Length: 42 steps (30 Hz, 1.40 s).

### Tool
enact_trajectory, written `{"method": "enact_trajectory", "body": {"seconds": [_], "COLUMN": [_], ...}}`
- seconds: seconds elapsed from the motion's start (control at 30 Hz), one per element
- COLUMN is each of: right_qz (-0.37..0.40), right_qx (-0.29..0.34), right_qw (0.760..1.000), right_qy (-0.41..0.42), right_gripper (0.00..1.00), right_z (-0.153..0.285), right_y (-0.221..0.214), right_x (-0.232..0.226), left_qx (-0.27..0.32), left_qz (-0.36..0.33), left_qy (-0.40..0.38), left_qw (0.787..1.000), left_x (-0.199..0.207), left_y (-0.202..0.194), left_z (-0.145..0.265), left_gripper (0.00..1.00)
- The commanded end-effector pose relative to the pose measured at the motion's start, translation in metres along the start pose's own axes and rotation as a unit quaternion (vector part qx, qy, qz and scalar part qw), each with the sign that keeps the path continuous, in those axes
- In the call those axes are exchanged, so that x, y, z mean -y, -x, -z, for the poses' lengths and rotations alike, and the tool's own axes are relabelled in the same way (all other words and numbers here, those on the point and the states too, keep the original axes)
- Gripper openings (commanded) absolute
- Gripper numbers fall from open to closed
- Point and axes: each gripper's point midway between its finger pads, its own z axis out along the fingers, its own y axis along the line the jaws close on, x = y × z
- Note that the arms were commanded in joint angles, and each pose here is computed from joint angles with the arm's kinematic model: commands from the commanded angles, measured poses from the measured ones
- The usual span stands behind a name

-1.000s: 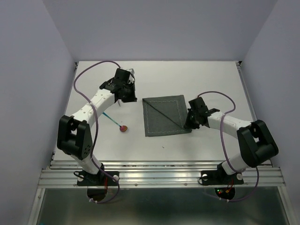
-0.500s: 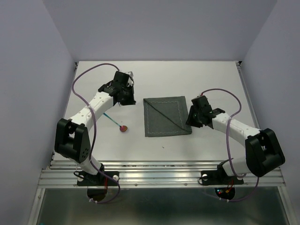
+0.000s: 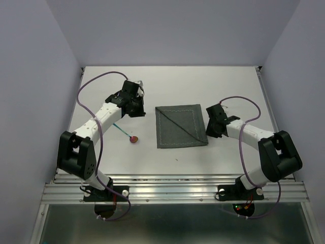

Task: Fold the napkin into a case and place the utensils inside
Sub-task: Pick up the upper triangle-folded napkin from the center of the board.

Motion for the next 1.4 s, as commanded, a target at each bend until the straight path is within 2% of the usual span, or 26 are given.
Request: {"method": "enact_trajectory", "body": {"seconds": [0.0, 0.03, 0.23, 0.53, 0.63, 0.73, 0.77, 0.9, 1.0, 1.07, 1.13, 1.37], "right_qz": [-0.010, -0.011, -0.034, -0.024, -0.034, -0.022, -0.019, -0.078, -0.102, -0.109, -0.117, -0.117], "right_qx": [0.005, -0.007, -0.042, -0.066, -0.071, -0.029, 0.001, 0.009, 0.036, 0.033, 0.033, 0.025], "right_qw": [1.000, 1.000, 0.995, 0.987, 0.983, 0.993, 0.996, 0.995, 0.993, 0.992, 0.991, 0.992], "right_qy": [-0.006, 0.009, 0.080, 0.148, 0.164, 0.114, 0.089, 0.055, 0.055, 0.056, 0.051, 0.051], "right_gripper": [0.13, 0.10, 0.07, 0.05, 0.06, 0.08, 0.09, 0.10, 0.17, 0.18, 0.20, 0.22], "right_z": [-0.010, -0.010, -0.010, 0.014, 0.019, 0.020, 0.019, 0.011, 0.017, 0.017, 0.014, 0.011], "right_y": [-0.003, -0.009, -0.032, -0.073, -0.075, -0.059, -0.043, -0.007, 0.023, 0.028, 0.036, 0.035], "right_x": [0.003, -0.001, -0.020, -0.082, -0.089, -0.065, -0.051, 0.007, 0.032, 0.039, 0.048, 0.049], "left_qx": [0.021, 0.021, 0.025, 0.037, 0.034, 0.028, 0.020, 0.004, -0.004, -0.012, -0.019, -0.033], "left_qz": [-0.008, -0.007, -0.020, -0.042, -0.054, -0.079, -0.086, -0.119, -0.149, -0.176, -0.211, -0.280], "left_qy": [-0.009, -0.010, -0.016, -0.002, -0.010, -0.007, -0.004, 0.002, 0.006, 0.002, 0.008, 0.011], "left_qw": [1.000, 1.000, 0.999, 0.998, 0.998, 0.996, 0.996, 0.993, 0.989, 0.984, 0.977, 0.959], "left_x": [0.004, 0.004, 0.011, 0.032, 0.046, 0.065, 0.070, 0.101, 0.124, 0.141, 0.160, 0.184], "left_y": [0.004, 0.004, 0.010, 0.022, 0.020, 0.010, 0.003, -0.021, -0.039, -0.055, -0.075, -0.115], "left_z": [0.013, 0.013, 0.015, 0.016, 0.014, 0.008, 0.004, -0.007, -0.014, -0.015, -0.023, -0.034], "left_gripper": [0.01, 0.01, 0.03, 0.13, 0.18, 0.28, 0.35, 0.50, 0.60, 0.66, 0.71, 0.71]}}
